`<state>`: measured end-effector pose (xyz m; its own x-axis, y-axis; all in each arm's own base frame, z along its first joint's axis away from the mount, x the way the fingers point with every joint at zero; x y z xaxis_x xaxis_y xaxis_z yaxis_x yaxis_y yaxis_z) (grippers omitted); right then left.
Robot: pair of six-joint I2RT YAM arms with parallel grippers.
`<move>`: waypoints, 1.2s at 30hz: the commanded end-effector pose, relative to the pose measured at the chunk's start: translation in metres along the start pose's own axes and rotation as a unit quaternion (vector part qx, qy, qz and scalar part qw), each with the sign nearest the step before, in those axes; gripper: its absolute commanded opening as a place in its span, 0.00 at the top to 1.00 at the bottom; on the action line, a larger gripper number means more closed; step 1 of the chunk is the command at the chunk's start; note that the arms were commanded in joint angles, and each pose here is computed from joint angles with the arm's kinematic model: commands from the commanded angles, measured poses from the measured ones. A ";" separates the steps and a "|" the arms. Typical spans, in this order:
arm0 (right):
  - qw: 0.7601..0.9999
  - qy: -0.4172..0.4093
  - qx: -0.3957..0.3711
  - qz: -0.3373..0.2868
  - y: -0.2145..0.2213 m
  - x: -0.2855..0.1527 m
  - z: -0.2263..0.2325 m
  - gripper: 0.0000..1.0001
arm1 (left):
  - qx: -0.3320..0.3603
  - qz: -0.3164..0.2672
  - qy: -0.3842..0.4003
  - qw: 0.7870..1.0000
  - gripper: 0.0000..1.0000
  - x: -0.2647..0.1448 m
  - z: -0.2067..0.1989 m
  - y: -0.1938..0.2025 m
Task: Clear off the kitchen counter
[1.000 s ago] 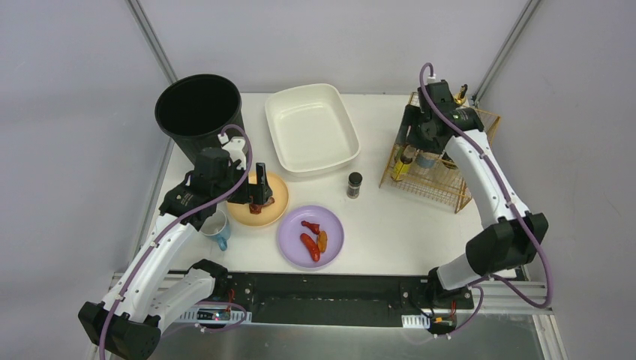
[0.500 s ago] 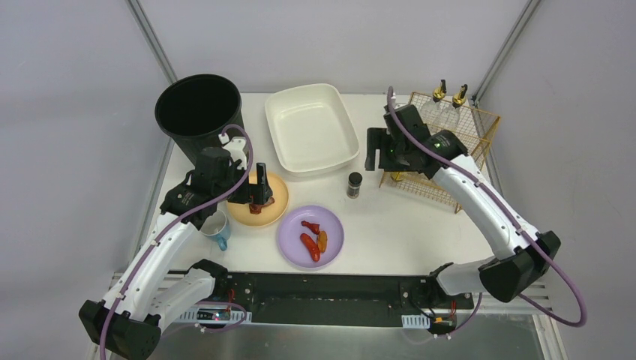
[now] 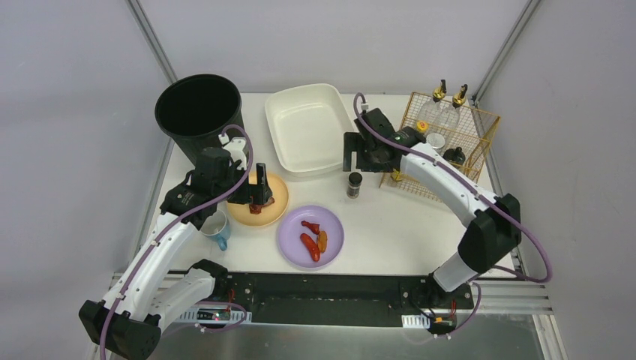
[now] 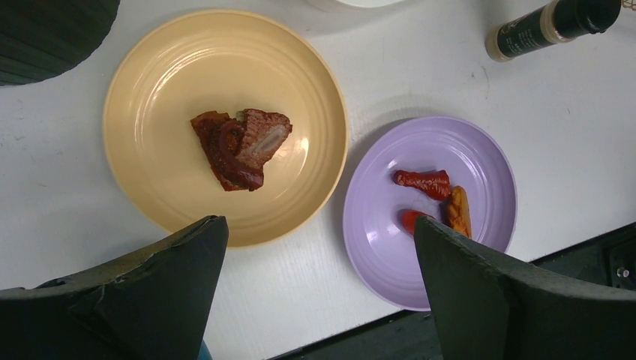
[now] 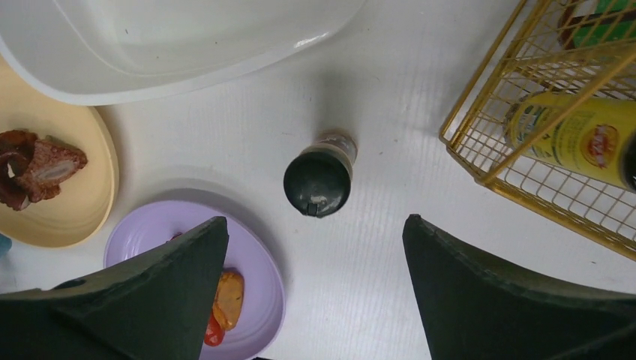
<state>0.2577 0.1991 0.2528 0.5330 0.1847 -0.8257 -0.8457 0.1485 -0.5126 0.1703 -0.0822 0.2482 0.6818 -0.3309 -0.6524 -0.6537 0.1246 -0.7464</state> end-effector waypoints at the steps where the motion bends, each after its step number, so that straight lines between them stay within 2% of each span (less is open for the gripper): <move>1: 1.000 0.001 0.013 0.001 -0.001 0.023 0.011 0.10 | 0.000 -0.017 -0.010 1.000 0.00 -0.006 0.001 -0.006; 10: 0.999 0.033 -0.001 0.031 0.007 0.054 0.015 0.10 | 0.001 -0.019 -0.011 1.000 0.00 -0.007 0.001 -0.006; 17: 0.997 0.056 -0.016 0.042 0.015 0.067 0.015 0.20 | 0.002 -0.017 -0.008 1.000 0.00 -0.006 0.001 -0.006; 21: 0.997 0.059 -0.022 0.045 0.018 0.069 0.015 0.35 | 0.002 -0.016 -0.007 1.000 0.00 -0.006 0.001 -0.006; 24: 0.997 0.063 -0.026 0.045 0.019 0.069 0.016 0.52 | 0.002 -0.016 -0.006 1.000 0.00 -0.006 0.001 -0.006; 29: 0.997 0.066 -0.031 0.036 0.017 0.061 0.017 0.75 | 0.001 -0.014 -0.005 1.000 0.00 -0.005 0.000 -0.006; 36: 0.999 0.037 -0.024 0.005 0.007 0.025 0.023 0.80 | 0.001 -0.010 -0.001 1.000 0.00 -0.004 0.000 -0.006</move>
<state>0.2708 0.2289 0.1825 0.4221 0.0540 -0.9049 -0.9061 0.0570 -0.4193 0.1704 -0.0816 0.2483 0.6850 -0.3247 -0.6521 -0.6527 0.1242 -0.7474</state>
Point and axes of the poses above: each gripper's point midway between its finger pads, its own x axis out along the fingers, its own z axis along the line the jaws close on, y = z × x, the point moved 9 cm from there along -x, back along the fingers, and after that the axes turned 9 degrees about x, right-handed, at the moved point
